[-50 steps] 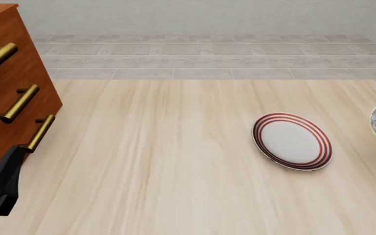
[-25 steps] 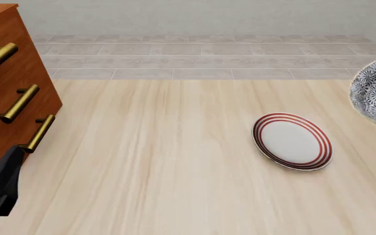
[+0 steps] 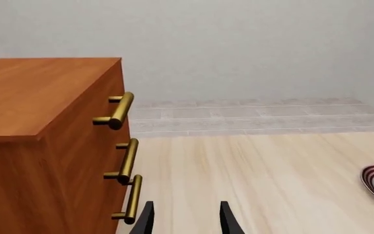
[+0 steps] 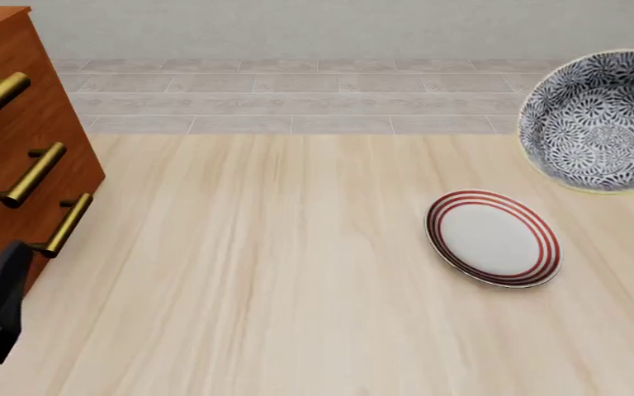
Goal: Put the bowl on top of the cabinet.
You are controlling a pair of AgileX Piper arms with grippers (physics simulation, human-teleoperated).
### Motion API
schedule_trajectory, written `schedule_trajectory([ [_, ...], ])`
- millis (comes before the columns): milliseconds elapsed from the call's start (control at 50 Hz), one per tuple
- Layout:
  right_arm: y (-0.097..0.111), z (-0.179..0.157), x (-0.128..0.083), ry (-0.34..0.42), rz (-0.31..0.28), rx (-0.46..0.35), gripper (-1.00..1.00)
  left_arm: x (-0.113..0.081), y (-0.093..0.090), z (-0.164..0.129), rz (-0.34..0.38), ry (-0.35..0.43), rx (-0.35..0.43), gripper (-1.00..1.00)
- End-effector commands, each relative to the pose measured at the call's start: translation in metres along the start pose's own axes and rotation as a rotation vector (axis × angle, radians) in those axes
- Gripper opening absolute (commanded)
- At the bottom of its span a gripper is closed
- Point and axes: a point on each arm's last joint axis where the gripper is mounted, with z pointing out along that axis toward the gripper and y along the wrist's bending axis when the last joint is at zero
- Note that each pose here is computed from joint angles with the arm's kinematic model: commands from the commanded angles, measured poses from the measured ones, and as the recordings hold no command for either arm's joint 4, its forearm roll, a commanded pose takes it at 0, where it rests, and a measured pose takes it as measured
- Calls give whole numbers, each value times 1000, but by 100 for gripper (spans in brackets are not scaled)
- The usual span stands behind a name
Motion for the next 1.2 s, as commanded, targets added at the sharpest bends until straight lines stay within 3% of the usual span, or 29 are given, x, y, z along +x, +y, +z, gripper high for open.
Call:
schedule_trajectory([
  [20, 29, -9, -9, -46, -5, -116, -100, -2, 0, -1, 5, -1, -1, 100],
  [460, 87, -21, -19, -83, -101, -342, -100, -8, 0, 0, 18, -7, -9, 100],
  [600, 106, -40, -19, -97, -87, -438, -100, -6, 0, 0, 27, -1, -8, 100],
  [800, 119, -48, -15, -118, -89, -505, -100, -9, 0, -1, 22, -5, -1, 100],
  [1200, 145, -27, -7, -119, -127, -552, -100, -9, 0, 0, 35, -2, -5, 100],
])
